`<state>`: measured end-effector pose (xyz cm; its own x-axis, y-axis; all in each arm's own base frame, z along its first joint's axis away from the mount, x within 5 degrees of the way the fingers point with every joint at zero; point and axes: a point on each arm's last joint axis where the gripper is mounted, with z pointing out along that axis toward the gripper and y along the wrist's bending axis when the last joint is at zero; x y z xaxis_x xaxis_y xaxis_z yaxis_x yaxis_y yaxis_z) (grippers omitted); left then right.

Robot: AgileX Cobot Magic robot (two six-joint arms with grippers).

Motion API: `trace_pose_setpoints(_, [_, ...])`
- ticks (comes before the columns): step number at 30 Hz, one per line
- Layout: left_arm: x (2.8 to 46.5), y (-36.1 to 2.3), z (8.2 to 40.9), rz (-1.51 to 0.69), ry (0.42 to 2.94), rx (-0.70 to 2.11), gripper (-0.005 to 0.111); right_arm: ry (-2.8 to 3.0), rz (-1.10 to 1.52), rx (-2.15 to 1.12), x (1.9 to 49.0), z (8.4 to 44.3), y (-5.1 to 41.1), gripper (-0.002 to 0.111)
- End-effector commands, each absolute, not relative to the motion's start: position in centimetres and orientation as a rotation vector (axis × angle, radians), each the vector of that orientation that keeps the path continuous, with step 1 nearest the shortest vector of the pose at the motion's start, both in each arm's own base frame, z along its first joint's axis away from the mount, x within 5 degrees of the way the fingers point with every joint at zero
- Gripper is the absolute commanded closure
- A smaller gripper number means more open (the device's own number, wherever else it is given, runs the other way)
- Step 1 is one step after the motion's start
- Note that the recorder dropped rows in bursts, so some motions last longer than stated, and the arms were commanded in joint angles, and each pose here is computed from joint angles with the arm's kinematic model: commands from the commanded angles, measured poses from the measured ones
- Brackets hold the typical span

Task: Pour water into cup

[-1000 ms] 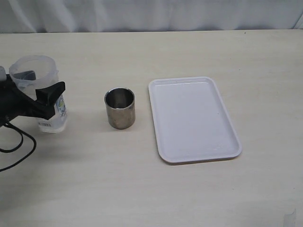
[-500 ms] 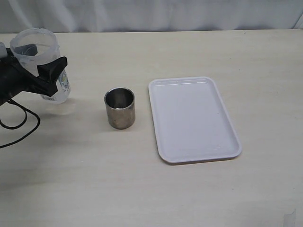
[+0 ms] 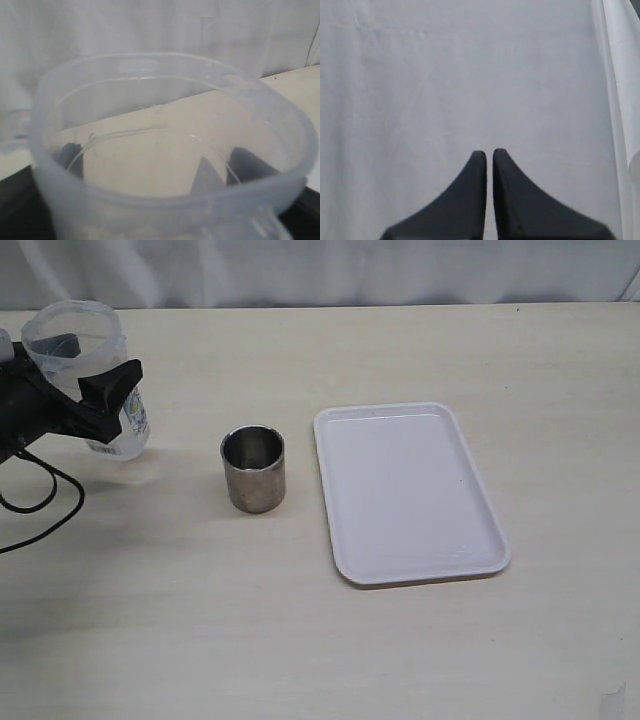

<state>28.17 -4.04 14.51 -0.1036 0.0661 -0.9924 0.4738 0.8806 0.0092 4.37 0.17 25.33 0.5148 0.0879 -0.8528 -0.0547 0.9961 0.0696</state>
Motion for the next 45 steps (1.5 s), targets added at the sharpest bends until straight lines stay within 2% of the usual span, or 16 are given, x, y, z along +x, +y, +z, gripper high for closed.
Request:
trace_pose_setpoints(1, [28.3, -4.4, 15.1, -0.388, 1.598, 0.434, 0.107, 0.987, 0.090, -0.003, 4.5, 25.7, 0.4, 0.083])
trace_pose_setpoints(3, [28.2, -4.5, 15.1, -0.395, 1.598, 0.445, 0.107, 1.011, 0.091, -0.005, 5.0, 25.6, 0.5, 0.059])
trace_pose_setpoints(6, [28.2, -4.6, 15.1, -0.400, 1.597, 0.456, 0.107, 1.084, 0.093, -0.015, 6.1, 25.6, 0.6, 0.013])
trace_pose_setpoints(7, [28.2, -4.6, 15.1, -0.400, 1.597, 0.456, 0.107, 1.110, 0.109, -0.023, 6.5, 25.8, 0.7, 0.002])
trace_pose_setpoints(8, [28.2, -4.6, 15.1, -0.400, 1.597, 0.456, 0.107, 1.136, 0.114, -0.052, 6.9, 26.0, 0.9, -0.001])
trace_pose_setpoints(14, [28.2, -4.6, 15.1, -0.402, 1.597, 0.458, 0.107, 1.224, 0.258, -0.371, 9.7, 26.5, 3.7, -0.001])
trace_pose_setpoints(19, [28.2, -4.6, 15.1, -0.402, 1.597, 0.458, 0.107, 1.323, 0.422, -0.563, 12.8, 25.2, 5.4, -0.001])
trace_pose_setpoints(27, [28.2, -4.6, 15.1, -0.402, 1.597, 0.460, 0.107, 1.417, 0.608, -0.780, 18.6, 21.9, 7.8, -0.001])
trace_pose_setpoints(37, [28.2, -4.6, 15.1, -0.403, 1.597, 0.462, 0.107, 1.418, 0.752, -1.018, 25.4, 17.9, 14.6, -0.001])
trace_pose_setpoints(45, [28.2, -4.6, 15.1, -0.403, 1.597, 0.462, 0.107, 1.447, 0.826, -1.090, 28.3, 14.1, 18.3, -0.001])
